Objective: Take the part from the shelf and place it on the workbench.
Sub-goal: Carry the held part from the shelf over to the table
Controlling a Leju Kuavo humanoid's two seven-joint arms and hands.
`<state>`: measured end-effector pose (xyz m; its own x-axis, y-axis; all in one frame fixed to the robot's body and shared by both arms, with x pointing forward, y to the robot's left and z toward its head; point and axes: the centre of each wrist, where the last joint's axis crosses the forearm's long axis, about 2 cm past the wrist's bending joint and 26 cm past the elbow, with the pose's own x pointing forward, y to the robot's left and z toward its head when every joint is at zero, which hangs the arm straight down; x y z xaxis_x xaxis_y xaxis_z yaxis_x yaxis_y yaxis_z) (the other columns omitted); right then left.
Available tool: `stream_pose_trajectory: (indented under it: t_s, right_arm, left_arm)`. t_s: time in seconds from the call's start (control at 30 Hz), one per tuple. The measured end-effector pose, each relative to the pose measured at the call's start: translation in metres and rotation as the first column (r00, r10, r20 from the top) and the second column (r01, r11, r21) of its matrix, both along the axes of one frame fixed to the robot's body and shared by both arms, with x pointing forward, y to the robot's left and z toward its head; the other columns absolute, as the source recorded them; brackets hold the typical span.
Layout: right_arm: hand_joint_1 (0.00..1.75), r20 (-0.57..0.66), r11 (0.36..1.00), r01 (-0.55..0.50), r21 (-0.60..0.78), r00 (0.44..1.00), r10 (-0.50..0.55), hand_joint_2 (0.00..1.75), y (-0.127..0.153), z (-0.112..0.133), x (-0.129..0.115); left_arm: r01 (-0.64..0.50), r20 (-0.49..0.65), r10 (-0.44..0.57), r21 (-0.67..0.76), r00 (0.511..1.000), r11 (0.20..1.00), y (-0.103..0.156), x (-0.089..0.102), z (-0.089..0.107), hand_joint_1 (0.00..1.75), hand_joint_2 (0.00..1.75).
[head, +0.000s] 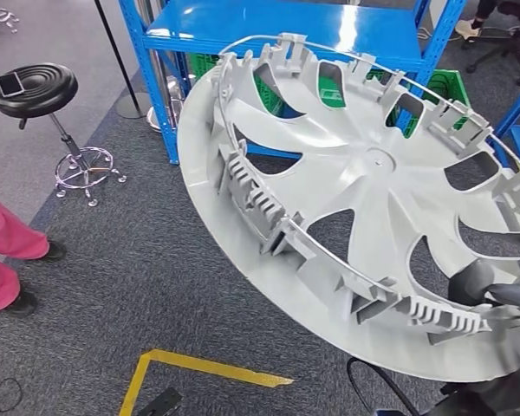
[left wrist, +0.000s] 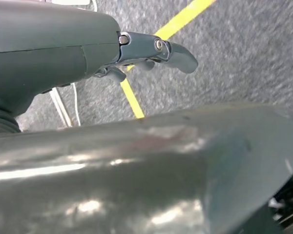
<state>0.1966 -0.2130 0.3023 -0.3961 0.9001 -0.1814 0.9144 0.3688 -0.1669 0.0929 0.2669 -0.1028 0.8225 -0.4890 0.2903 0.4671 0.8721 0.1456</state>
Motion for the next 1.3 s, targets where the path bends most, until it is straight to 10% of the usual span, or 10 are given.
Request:
stream_pose_trajectory:
  t_s: [1.3]
  right_arm:
    - [1.75,0.014,1.000,-0.005,-0.016,1.000,0.005,1.75,0.0004,0.0018,0.0015]
  left_arm:
    - [0.013,0.003,-0.013,-0.001,1.000,1.000,-0.0003,0.0031,0.0007,0.00,0.00]
